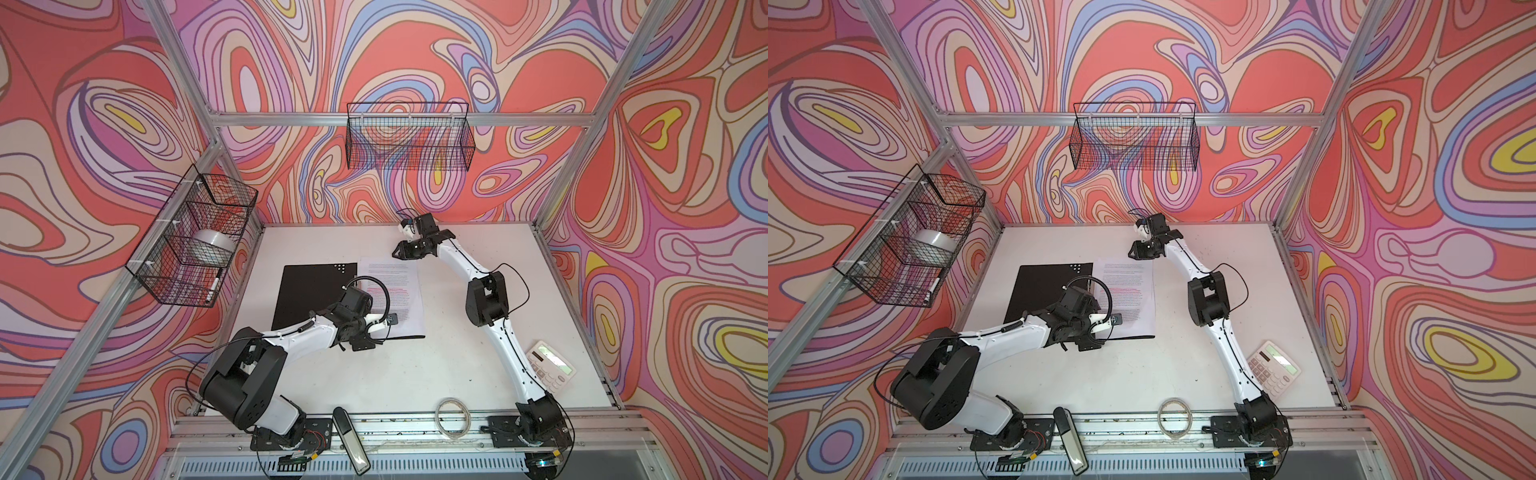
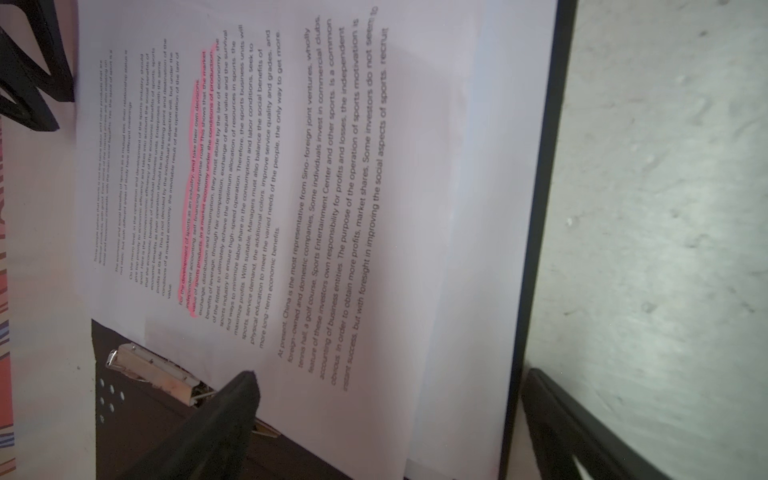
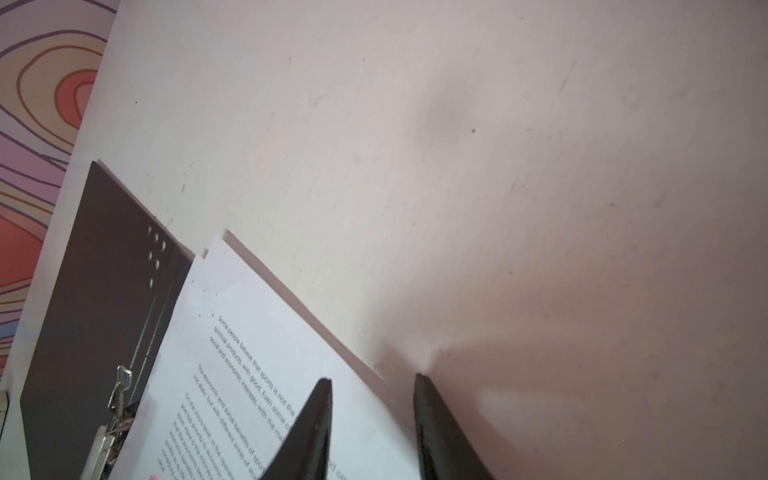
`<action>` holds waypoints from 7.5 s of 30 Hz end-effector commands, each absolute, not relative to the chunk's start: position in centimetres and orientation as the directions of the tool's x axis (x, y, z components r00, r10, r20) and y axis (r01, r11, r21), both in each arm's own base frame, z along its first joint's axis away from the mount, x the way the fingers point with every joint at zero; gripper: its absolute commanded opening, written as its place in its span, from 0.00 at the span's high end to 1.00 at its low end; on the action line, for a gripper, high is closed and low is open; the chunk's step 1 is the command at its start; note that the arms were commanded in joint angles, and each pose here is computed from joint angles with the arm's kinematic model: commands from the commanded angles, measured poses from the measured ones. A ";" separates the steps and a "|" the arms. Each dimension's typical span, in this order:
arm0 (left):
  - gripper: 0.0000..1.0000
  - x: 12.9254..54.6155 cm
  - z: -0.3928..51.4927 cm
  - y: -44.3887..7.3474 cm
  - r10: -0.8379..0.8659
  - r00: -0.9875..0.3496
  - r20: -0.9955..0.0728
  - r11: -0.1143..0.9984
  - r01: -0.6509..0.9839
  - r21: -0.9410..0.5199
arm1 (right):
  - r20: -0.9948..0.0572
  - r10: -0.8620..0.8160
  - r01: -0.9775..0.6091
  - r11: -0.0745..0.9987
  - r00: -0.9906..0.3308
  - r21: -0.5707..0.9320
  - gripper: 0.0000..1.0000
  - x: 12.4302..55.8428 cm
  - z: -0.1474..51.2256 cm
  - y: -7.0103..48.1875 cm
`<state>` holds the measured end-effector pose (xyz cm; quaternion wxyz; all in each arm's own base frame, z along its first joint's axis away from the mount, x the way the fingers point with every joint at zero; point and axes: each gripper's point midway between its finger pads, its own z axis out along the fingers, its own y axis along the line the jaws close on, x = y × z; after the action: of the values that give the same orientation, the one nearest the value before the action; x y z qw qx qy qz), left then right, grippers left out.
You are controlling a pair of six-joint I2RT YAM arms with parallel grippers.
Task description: Put the files into the folder
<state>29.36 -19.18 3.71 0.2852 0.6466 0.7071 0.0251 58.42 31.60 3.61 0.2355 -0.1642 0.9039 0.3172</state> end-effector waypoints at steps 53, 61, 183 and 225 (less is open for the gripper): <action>0.00 41.9 10.3 -12.5 0.014 -0.891 -0.455 0.936 0.172 -0.308 | -0.233 0.247 0.029 0.743 -0.940 0.668 0.38 46.7 7.8 19.5; 0.00 42.7 8.1 -13.1 -0.005 -0.911 -0.412 0.921 0.156 -0.357 | -0.168 0.240 0.059 0.721 -0.956 0.691 0.38 45.7 5.4 19.9; 0.00 36.9 5.9 -15.6 0.022 -0.979 -0.205 0.830 0.132 -0.542 | -0.014 -0.047 -0.047 0.859 -0.999 0.510 0.37 35.6 5.8 28.4; 0.00 40.5 8.2 -12.3 -0.019 -0.954 -0.299 0.888 0.121 -0.443 | -0.262 -0.028 -0.139 0.898 -0.965 0.417 0.34 49.2 5.2 26.1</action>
<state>39.14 -12.78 8.08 0.1357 0.0319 0.9603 -0.2415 48.77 25.56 5.46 0.1203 -0.0295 0.9675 0.2206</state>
